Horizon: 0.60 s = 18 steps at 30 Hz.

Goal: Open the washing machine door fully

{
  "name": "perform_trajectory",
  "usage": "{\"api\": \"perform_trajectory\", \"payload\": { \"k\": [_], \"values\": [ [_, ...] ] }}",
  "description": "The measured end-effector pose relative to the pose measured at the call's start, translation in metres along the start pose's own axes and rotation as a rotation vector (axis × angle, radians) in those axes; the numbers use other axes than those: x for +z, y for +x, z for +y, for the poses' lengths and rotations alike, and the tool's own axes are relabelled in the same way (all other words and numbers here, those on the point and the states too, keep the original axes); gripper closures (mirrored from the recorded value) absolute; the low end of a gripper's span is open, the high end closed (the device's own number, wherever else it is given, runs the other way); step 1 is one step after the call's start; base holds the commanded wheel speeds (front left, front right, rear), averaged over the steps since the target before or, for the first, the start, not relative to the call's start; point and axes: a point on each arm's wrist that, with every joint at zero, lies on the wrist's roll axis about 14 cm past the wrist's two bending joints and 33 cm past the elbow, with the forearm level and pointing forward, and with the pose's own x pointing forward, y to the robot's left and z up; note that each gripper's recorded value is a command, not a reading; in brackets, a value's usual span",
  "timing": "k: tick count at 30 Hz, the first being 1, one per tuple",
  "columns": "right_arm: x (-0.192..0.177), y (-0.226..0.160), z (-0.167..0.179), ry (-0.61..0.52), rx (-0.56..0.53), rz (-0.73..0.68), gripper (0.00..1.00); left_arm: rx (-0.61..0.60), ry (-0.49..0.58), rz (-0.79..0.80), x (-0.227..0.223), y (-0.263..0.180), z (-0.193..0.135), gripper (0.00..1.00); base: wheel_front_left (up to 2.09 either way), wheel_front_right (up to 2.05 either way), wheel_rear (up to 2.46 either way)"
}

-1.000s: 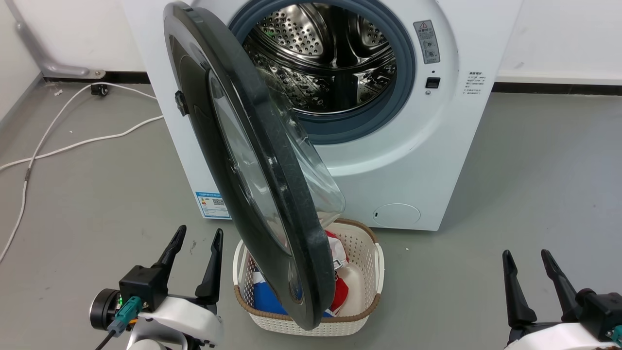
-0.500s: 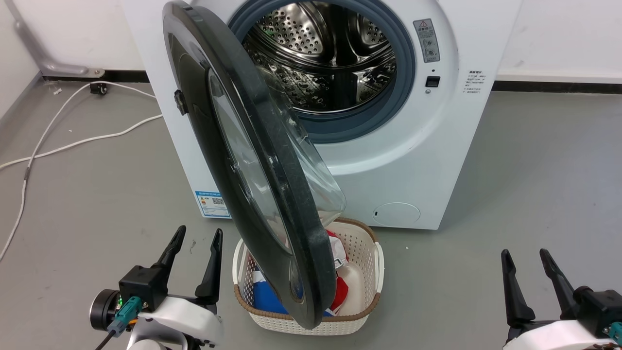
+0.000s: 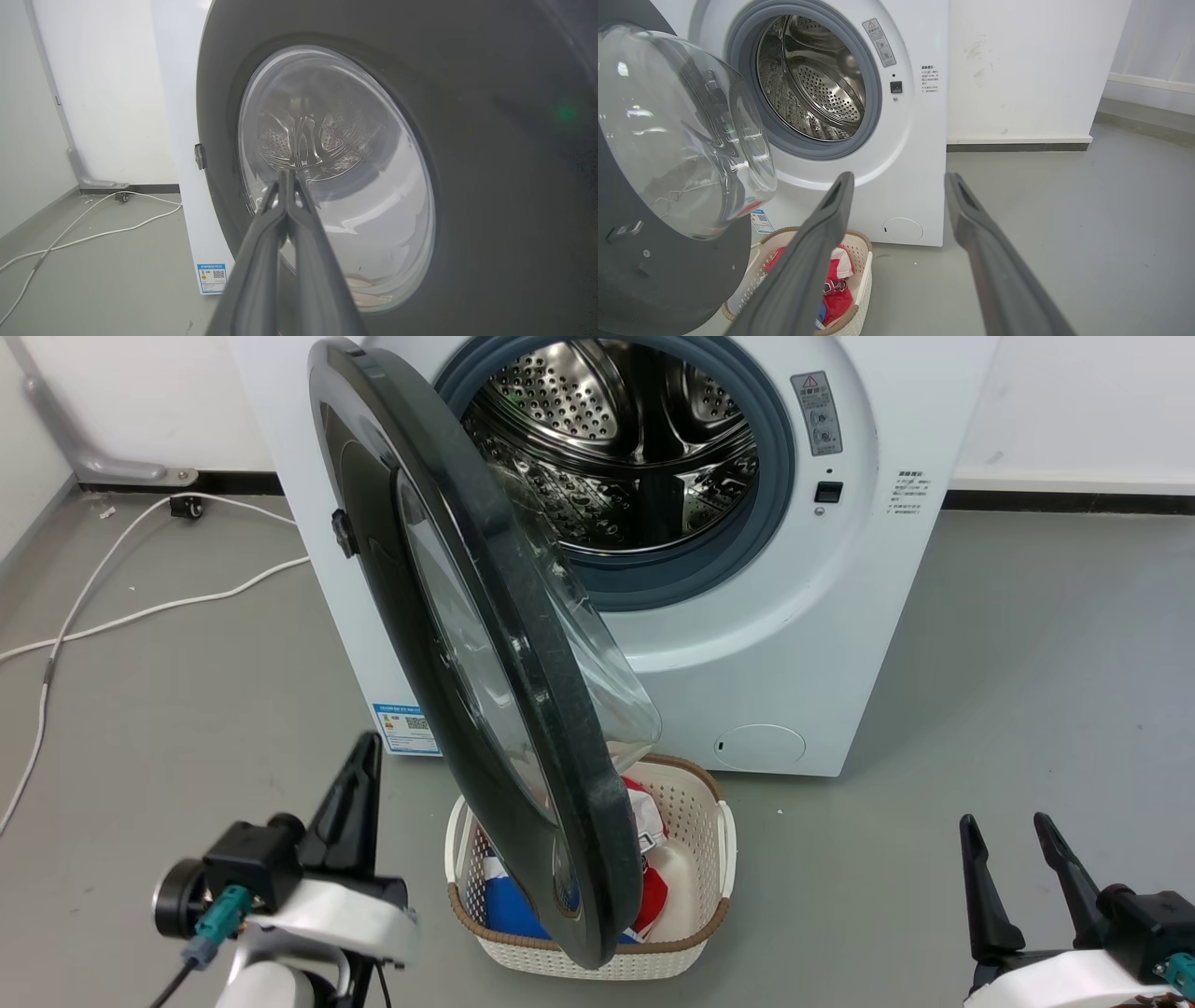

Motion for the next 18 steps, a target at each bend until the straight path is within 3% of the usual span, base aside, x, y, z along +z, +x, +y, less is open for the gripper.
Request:
{"api": "perform_trajectory", "payload": {
  "k": [10,14,18],
  "values": [
    [-0.001,0.001,0.002,0.005,0.005,0.003,0.00,-0.029,0.033,-0.328,0.107,0.021,-0.009,1.00,0.00,0.00,0.00],
    [-0.001,0.001,0.002,0.006,0.005,0.000,0.00,-0.091,0.018,-0.442,0.149,0.020,-0.031,1.00,0.00,0.00,0.00],
    [-0.001,0.000,0.000,0.006,0.001,-0.002,0.00,-0.191,-0.047,-0.430,0.162,0.016,-0.062,1.00,0.00,0.00,0.00]
  ]
}}
